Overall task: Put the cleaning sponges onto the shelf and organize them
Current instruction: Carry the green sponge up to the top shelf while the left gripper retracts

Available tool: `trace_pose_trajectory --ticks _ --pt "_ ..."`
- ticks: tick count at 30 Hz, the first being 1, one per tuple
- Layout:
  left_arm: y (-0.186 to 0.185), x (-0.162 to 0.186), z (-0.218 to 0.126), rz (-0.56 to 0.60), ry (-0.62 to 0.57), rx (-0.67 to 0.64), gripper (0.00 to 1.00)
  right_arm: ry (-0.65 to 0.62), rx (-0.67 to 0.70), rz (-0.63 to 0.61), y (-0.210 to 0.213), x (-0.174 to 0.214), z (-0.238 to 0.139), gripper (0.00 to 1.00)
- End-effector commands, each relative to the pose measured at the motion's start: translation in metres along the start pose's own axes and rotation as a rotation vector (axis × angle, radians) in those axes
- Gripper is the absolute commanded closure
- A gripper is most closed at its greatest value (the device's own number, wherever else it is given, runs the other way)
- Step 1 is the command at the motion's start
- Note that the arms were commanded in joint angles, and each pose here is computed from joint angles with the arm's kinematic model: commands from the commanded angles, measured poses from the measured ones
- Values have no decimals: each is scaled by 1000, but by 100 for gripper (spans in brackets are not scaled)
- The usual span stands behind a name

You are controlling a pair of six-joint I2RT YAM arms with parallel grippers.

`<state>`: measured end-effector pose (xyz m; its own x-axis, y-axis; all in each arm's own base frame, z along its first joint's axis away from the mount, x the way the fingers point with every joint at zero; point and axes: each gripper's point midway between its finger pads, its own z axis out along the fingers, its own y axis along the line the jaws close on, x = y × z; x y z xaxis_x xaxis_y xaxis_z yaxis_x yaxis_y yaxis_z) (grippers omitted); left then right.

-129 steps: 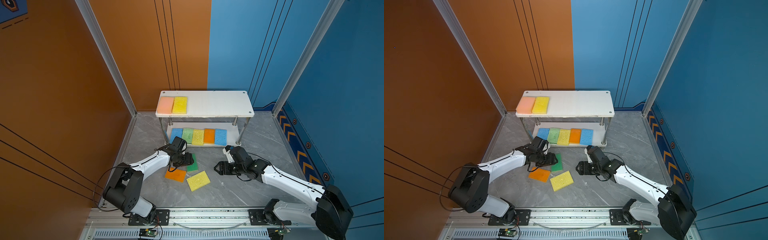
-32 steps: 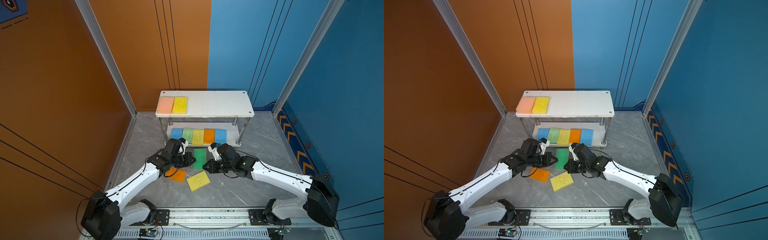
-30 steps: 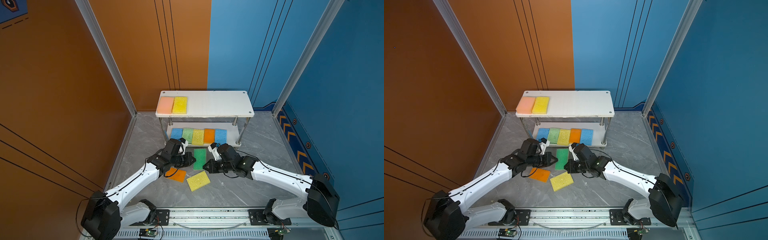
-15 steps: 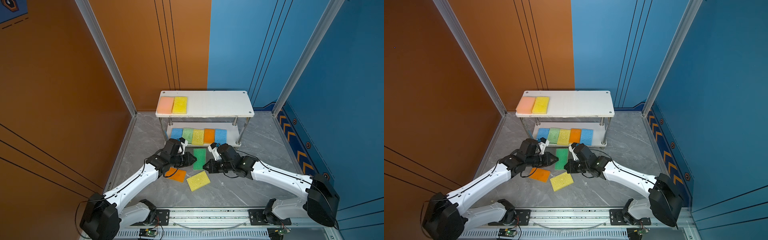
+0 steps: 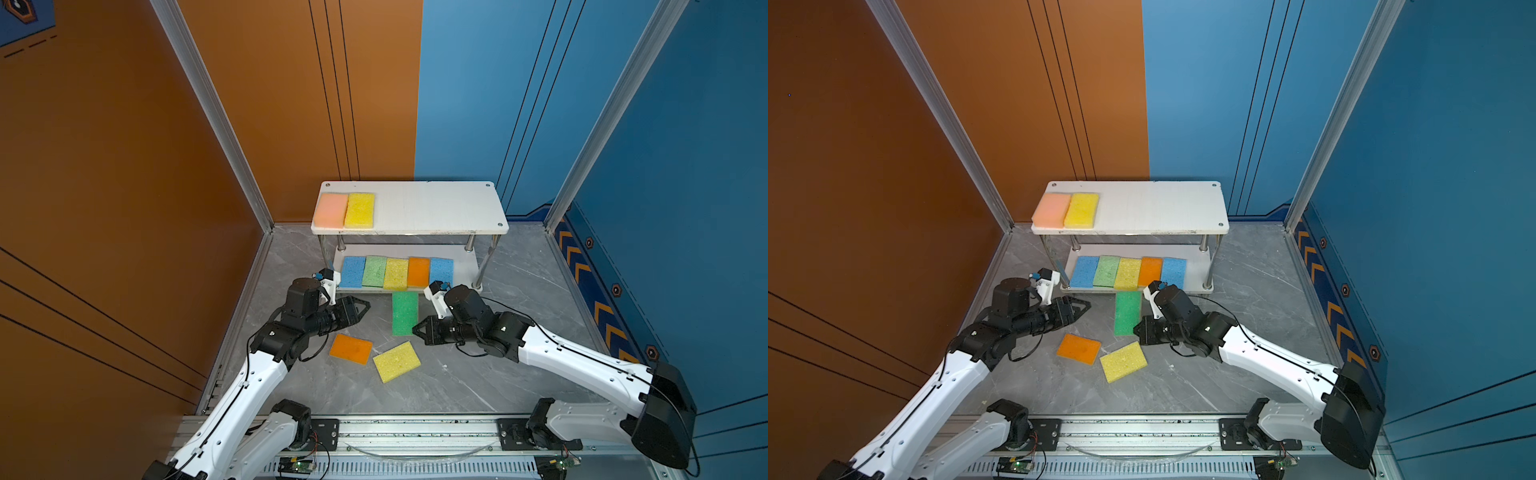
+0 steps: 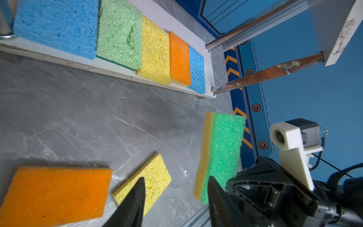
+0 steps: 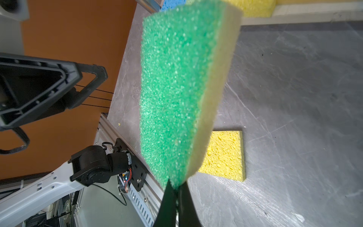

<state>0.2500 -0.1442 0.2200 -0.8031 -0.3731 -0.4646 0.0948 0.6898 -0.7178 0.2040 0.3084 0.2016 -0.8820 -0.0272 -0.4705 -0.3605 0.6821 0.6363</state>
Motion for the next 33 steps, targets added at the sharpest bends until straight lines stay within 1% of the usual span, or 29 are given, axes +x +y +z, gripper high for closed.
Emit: trace_pose_trajectory --ticks 1,7,12,15,20,22,27,29,33 --pt "6 10 -14 -8 33 2 47 -51 -1 -61 16 -12 -28 100" --pt "13 7 -29 -23 5 -2 46 -132 -48 -129 42 -30 -69 100" --pt "17 3 -42 6 -11 -40 44 -210 -82 -195 68 -54 -102 100" --pt "23 -1 -49 37 -24 -78 43 -234 -91 -224 80 -72 -115 100" --pt "38 -4 -56 88 -38 -145 40 -277 -95 -239 94 -111 -128 100" --pt "48 -4 -56 61 -41 -167 39 -298 -108 -245 101 -126 -133 100" --pt "58 -7 -52 8 -56 -132 39 -339 -125 -254 115 -161 -140 100" --pt "61 -8 -52 0 -64 -131 39 -360 -125 -242 113 -178 -142 100" --pt "64 -9 -52 -7 -77 -133 39 -373 -156 -240 125 -201 -143 99"
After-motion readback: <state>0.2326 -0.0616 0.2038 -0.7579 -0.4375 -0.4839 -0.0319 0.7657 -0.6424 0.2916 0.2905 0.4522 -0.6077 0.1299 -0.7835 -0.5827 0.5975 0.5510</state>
